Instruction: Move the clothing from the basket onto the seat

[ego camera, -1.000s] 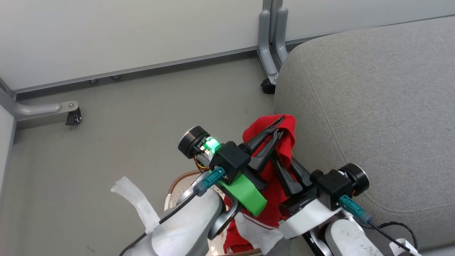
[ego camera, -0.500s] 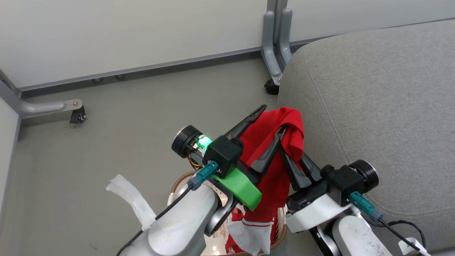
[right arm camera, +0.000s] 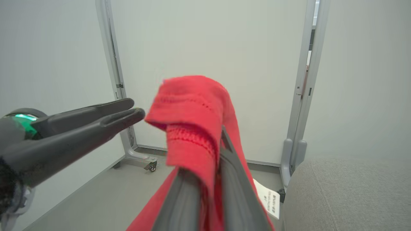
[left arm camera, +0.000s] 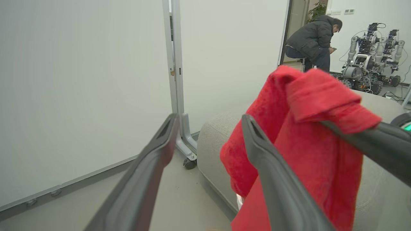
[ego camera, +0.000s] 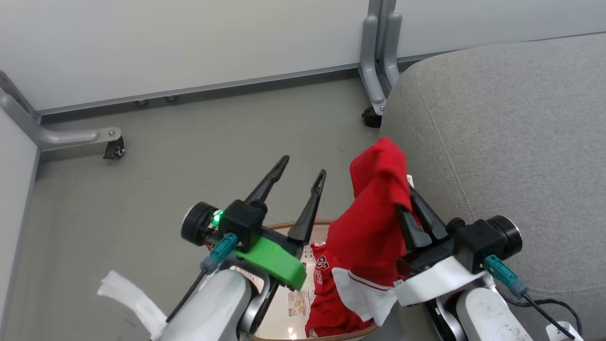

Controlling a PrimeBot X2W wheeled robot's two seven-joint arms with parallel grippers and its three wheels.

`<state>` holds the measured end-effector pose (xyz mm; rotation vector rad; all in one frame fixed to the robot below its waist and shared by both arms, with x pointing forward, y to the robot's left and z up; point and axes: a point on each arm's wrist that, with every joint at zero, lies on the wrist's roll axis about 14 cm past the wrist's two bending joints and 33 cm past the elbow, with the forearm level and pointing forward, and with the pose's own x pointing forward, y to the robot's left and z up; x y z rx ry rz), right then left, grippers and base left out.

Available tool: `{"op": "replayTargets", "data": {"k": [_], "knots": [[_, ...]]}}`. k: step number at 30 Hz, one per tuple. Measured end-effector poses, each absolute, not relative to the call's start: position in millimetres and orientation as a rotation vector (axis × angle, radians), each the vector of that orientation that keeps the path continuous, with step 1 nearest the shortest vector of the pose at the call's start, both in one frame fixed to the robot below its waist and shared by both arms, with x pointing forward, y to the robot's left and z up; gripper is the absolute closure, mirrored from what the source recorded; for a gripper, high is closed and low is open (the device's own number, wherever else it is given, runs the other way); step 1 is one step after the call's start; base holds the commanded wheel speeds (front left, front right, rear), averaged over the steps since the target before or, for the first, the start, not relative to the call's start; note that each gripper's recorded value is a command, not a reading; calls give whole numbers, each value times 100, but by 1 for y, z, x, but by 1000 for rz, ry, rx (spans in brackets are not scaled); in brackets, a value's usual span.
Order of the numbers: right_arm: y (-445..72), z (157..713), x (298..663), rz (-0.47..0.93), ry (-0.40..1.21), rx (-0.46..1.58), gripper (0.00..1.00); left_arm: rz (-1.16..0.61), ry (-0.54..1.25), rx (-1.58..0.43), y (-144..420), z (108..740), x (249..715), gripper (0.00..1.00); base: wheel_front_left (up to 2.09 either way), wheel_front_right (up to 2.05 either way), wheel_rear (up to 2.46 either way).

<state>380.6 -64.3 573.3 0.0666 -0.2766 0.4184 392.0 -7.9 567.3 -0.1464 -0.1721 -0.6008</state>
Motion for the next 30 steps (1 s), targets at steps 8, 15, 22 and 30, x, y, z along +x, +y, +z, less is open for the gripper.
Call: {"op": "replayTargets", "data": {"k": [8, 15, 22, 30], "knots": [[-66, 574, 380, 412, -281, 72, 100, -389, -182, -177, 54, 561, 389, 0, 0, 0, 0], [-66, 580, 380, 412, -299, 77, 100, -253, -173, -165, 96, 550, 378, 0, 0, 0, 0], [-76, 590, 379, 381, -333, 69, 100, -187, -145, -154, 116, 536, 369, 0, 0, 0, 0], [-106, 609, 374, 294, -399, 31, 100, -222, -127, -159, 105, 528, 374, 0, 0, 0, 0]]}}
